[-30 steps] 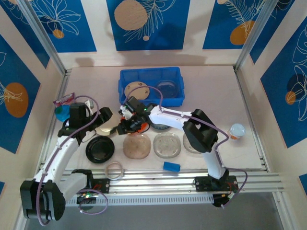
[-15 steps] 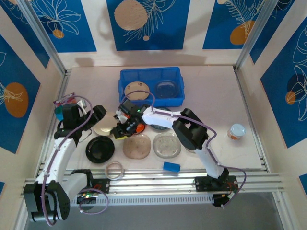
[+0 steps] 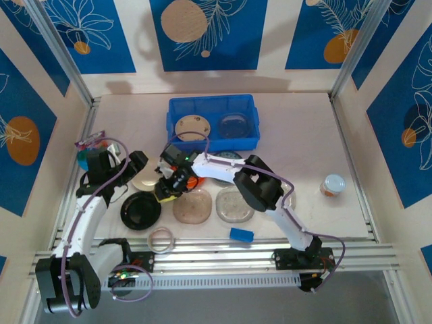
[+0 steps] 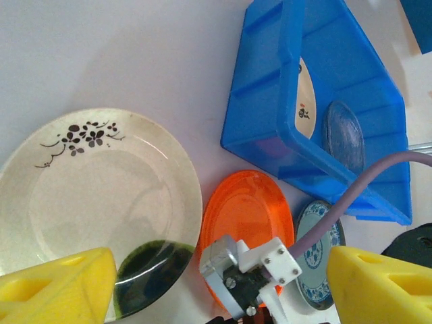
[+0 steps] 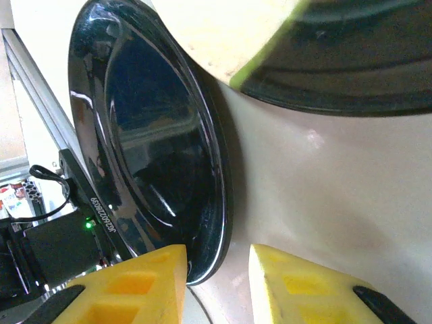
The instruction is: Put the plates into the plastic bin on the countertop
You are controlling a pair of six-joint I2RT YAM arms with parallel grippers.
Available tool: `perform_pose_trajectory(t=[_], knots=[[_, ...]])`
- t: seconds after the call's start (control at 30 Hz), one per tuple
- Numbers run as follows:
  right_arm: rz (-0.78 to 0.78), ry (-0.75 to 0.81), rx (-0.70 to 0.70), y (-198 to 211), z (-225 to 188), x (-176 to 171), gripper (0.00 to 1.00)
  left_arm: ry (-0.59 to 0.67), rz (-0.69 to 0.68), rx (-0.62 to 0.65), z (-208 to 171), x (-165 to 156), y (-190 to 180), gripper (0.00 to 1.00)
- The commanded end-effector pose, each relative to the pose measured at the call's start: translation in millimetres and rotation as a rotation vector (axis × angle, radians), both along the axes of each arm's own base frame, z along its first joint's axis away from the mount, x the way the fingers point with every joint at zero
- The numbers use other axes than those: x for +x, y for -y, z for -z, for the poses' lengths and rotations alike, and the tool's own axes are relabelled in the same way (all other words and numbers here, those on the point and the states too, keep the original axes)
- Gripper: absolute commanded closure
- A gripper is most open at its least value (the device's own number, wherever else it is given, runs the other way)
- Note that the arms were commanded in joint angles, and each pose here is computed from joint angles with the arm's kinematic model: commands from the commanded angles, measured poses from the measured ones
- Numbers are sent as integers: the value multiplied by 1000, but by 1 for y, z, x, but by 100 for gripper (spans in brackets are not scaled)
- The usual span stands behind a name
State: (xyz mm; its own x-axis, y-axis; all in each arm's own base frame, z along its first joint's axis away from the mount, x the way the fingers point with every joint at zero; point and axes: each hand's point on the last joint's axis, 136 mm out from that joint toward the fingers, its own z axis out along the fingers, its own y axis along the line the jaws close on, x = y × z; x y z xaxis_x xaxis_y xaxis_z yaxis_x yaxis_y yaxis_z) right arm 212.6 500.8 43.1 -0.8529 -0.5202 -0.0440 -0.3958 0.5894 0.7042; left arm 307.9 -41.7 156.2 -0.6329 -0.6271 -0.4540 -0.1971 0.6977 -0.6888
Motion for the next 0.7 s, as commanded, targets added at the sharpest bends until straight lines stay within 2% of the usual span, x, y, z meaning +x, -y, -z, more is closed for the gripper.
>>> perform_pose_trajectory(t=[0.0,0.67], knots=[[-30,-23,-9,-2,1,-7,68,33,8,-6,-3,-1,-1,18],[-64,-67,-19,-15,15,-12,69,13,2,-4,10,-1,-5,19]])
